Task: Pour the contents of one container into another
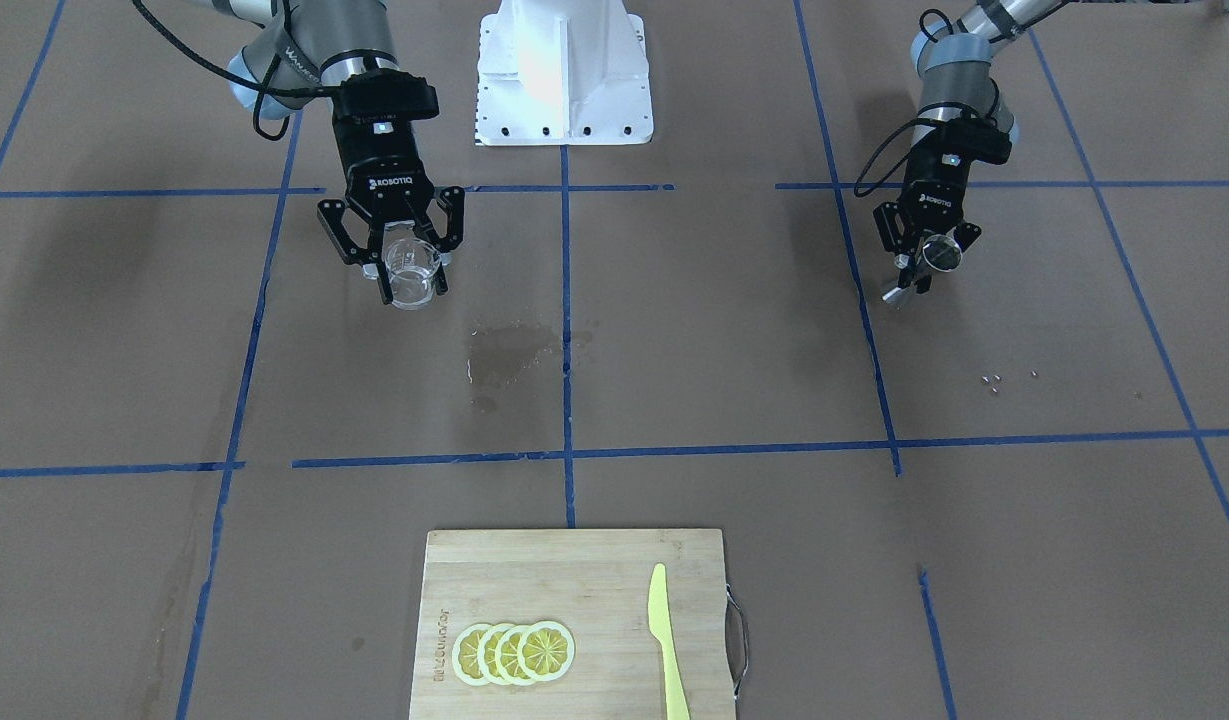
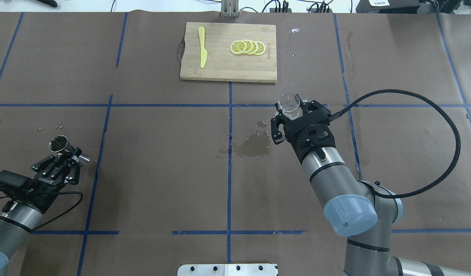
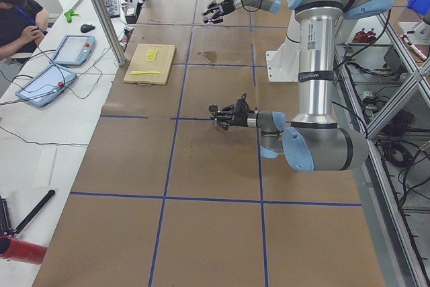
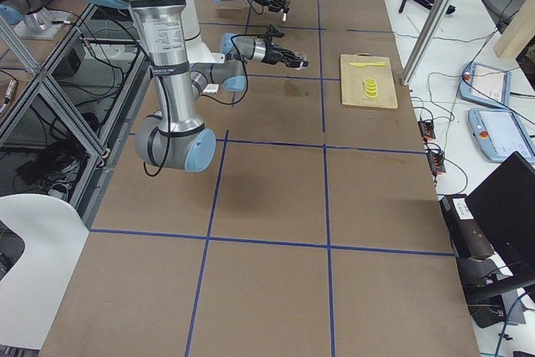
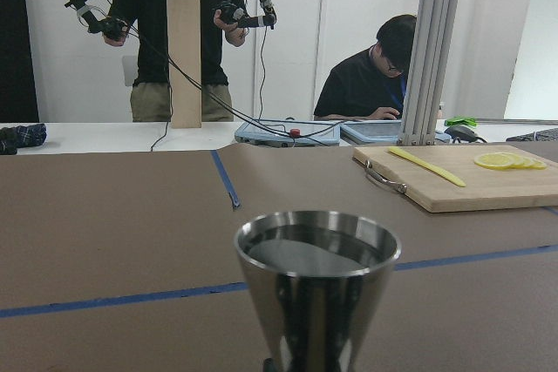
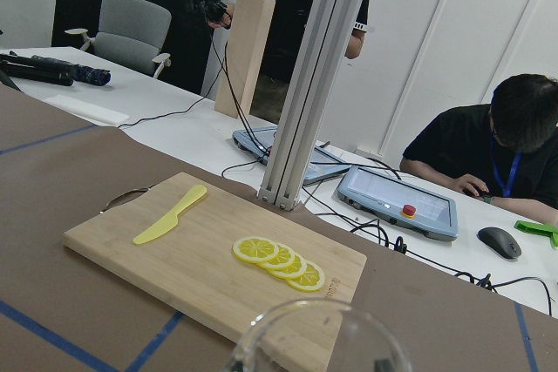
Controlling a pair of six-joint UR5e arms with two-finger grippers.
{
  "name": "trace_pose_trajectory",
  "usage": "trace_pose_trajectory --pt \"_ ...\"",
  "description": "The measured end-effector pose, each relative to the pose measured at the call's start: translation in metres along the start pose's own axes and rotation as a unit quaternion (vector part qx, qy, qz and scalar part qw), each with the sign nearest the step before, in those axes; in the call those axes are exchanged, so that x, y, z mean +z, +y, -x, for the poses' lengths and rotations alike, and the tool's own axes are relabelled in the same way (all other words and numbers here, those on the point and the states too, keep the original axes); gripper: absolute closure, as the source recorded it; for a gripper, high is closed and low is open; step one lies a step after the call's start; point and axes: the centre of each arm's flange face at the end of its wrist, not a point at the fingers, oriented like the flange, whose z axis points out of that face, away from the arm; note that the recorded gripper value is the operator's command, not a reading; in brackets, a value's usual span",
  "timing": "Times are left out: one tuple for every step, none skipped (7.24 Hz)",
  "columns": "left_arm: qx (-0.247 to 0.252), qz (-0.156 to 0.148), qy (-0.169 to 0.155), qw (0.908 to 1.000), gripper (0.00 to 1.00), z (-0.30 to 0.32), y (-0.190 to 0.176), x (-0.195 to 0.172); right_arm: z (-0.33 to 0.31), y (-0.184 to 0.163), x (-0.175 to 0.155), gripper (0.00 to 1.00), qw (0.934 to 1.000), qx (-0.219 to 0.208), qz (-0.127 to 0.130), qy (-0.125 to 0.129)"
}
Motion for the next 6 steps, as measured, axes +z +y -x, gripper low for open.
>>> trace_pose_trajectory --pt "0.001 0.003 -0.002 1.0000 1.00 -0.0001 0.0017 0.0005 0.0001 -0.0001 0.0000 1.00 1.0000 0.000 0.000 0.000" --pt "0.006 0.005 -0.005 1.0000 1.00 -0.0003 0.0038 0.0011 0.0002 -0.0003 0.0001 1.00 1.0000 0.000 0.000 0.000" --pt "0.012 0.007 -0.009 0.9999 1.00 -0.0002 0.0059 0.0018 0.0003 -0.0003 0.0000 1.00 1.0000 0.000 0.000 0.000" --pt "0.016 0.009 -0.011 0.9998 1.00 -0.0004 0.0073 0.0022 0.0003 -0.0004 0.0000 1.00 1.0000 0.000 0.000 0.000" --pt "0.017 0.009 -0.011 0.9998 1.00 -0.0022 0.0083 0.0028 0.0003 -0.0004 0.0000 1.00 1.0000 0.000 0.000 0.000" --pt "0.016 0.008 -0.011 0.9998 1.00 -0.0053 0.0092 0.0041 0.0003 -0.0004 0.0000 1.00 1.0000 0.000 0.000 0.000"
